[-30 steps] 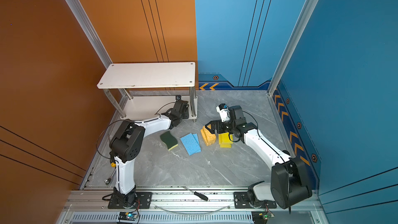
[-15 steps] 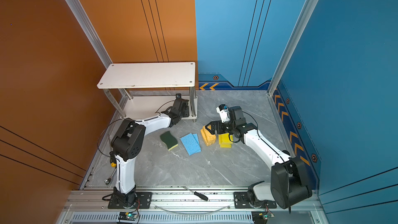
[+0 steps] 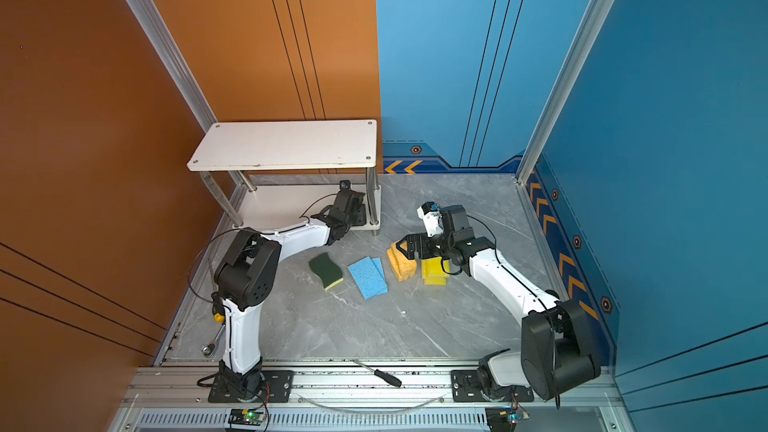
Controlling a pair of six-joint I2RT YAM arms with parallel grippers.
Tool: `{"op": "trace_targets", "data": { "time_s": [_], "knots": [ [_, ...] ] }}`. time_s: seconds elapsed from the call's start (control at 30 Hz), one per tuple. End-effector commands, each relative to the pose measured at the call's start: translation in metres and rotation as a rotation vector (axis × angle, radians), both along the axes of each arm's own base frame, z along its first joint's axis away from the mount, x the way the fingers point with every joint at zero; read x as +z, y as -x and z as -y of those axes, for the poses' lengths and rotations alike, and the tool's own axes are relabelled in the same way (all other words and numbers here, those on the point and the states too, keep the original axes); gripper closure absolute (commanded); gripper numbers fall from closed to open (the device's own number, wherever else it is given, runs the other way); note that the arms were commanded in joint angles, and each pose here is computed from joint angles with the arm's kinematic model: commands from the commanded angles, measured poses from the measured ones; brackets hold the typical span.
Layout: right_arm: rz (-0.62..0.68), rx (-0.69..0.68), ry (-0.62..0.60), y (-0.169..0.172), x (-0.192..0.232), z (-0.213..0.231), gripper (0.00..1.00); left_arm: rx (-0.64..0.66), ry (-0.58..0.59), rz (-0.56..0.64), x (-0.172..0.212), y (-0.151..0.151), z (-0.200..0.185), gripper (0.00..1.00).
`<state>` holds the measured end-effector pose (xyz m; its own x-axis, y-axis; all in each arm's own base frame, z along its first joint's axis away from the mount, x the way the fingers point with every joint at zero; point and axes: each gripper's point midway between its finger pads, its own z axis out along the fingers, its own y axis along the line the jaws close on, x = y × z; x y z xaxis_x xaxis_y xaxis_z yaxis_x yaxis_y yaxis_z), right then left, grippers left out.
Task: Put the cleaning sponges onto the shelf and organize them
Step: 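Lower the green sponge onto the lower shelf tier with the left gripper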
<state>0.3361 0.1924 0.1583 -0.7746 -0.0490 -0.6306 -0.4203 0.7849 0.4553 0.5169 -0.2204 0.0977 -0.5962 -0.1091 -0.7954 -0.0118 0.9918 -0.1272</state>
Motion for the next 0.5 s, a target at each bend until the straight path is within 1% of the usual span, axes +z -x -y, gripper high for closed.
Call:
{"op": "trace_targets", "data": {
  "time_s": [0.0, 0.47],
  "knots": [
    [-0.013, -0.021, 0.024, -0.0031, -0.0092, 0.0052, 0.00, 0.006, -0.016, -0.041, -0.0155, -0.0003, -0.0028, 0.33],
    [-0.017, -0.019, 0.020, -0.0033, -0.0112, 0.0043, 0.00, 0.002, -0.045, -0.042, -0.0145, 0.0042, -0.0030, 0.28]
  ]
}}
